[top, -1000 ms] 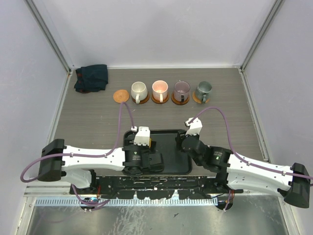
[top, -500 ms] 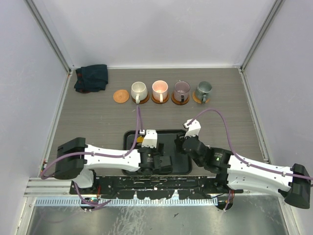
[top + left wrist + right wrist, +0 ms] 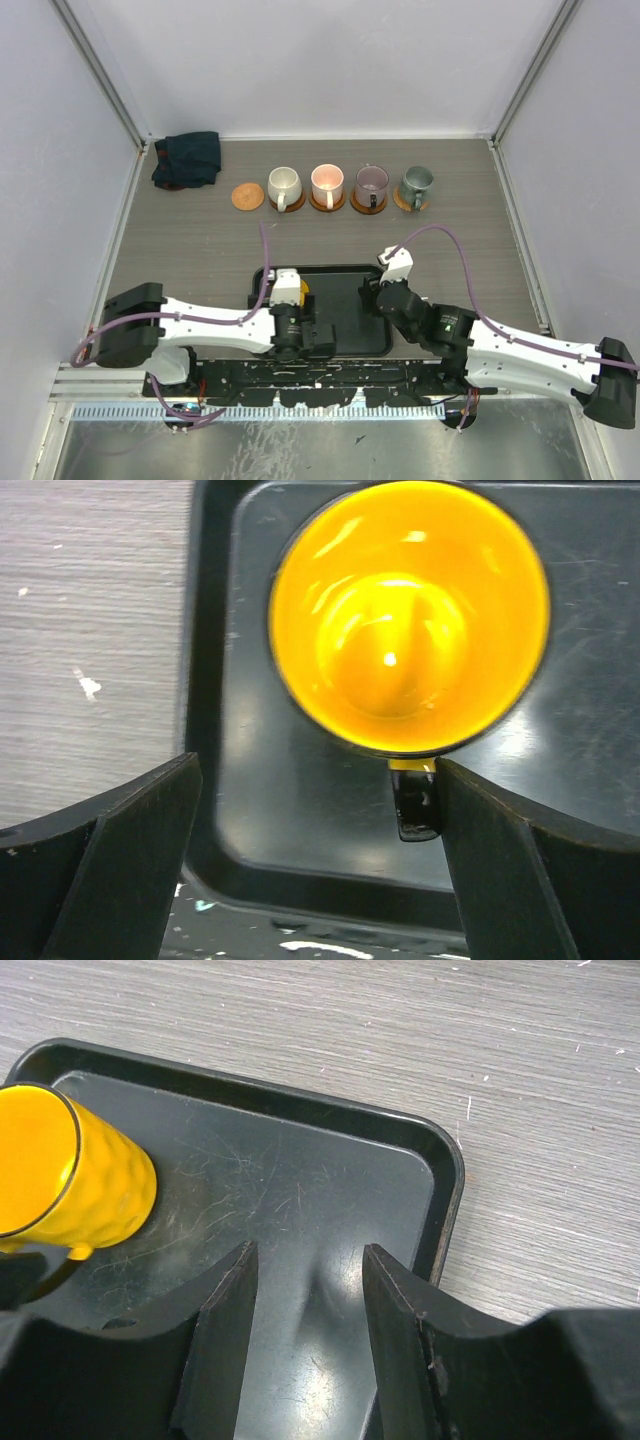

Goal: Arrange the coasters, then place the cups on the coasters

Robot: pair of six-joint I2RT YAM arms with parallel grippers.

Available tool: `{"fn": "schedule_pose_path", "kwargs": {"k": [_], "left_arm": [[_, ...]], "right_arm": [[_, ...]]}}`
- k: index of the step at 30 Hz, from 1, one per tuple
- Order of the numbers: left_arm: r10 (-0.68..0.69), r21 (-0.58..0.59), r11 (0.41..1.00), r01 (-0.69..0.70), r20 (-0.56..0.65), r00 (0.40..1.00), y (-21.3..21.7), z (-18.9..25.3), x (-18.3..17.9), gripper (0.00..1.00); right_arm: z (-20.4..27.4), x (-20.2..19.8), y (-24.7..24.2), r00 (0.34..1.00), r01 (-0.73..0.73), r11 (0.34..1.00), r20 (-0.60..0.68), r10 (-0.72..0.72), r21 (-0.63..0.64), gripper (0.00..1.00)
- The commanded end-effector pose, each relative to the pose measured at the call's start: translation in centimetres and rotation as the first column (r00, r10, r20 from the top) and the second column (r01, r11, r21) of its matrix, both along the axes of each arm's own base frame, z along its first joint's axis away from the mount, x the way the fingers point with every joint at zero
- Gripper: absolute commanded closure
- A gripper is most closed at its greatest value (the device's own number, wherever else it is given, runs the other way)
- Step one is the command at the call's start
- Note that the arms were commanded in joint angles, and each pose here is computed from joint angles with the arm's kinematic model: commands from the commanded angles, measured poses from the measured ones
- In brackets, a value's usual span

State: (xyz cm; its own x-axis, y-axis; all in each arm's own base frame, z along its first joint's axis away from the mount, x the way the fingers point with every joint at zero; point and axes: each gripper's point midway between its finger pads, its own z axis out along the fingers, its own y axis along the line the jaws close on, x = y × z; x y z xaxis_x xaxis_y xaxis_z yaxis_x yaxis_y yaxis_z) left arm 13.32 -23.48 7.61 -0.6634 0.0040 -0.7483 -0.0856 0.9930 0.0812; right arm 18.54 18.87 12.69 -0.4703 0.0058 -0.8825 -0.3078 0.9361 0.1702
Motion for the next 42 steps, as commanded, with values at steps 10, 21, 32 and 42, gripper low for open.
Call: {"fn": "schedule_pose_path", "kwargs": {"k": [10,21,32,42], "left_arm": [[0.052,-0.008,0.999,-0.052,0.018,0.998,5.2,1.3,-0.5,0.02],[-0.172,0.018,0.985,0.174,-0.088,0.981,4.2,0.8,-0.5,0.02],[-0.251,-0.035,0.968,0.248,-0.163,0.954,3.9,0.0,1.1,0.24],[-0.271,-0.017,0.962,0.274,-0.215,0.938,2.6,-1.6,2.2,0.3]], "right_arm": [[0.6,0.6,2.3,1.0,-0.002,0.998,-0.015,0.003,0.064,0.49],[0.1,0.8,3.1,1.0,-0.007,0.999,-0.03,0.009,0.045,0.49],[-0.5,1.4,3.4,1.0,0.006,1.0,-0.025,-0.005,0.011,0.49],[-0.5,2.0,4.1,1.0,-0.001,1.0,-0.015,0.0,-0.031,0.49]]}}
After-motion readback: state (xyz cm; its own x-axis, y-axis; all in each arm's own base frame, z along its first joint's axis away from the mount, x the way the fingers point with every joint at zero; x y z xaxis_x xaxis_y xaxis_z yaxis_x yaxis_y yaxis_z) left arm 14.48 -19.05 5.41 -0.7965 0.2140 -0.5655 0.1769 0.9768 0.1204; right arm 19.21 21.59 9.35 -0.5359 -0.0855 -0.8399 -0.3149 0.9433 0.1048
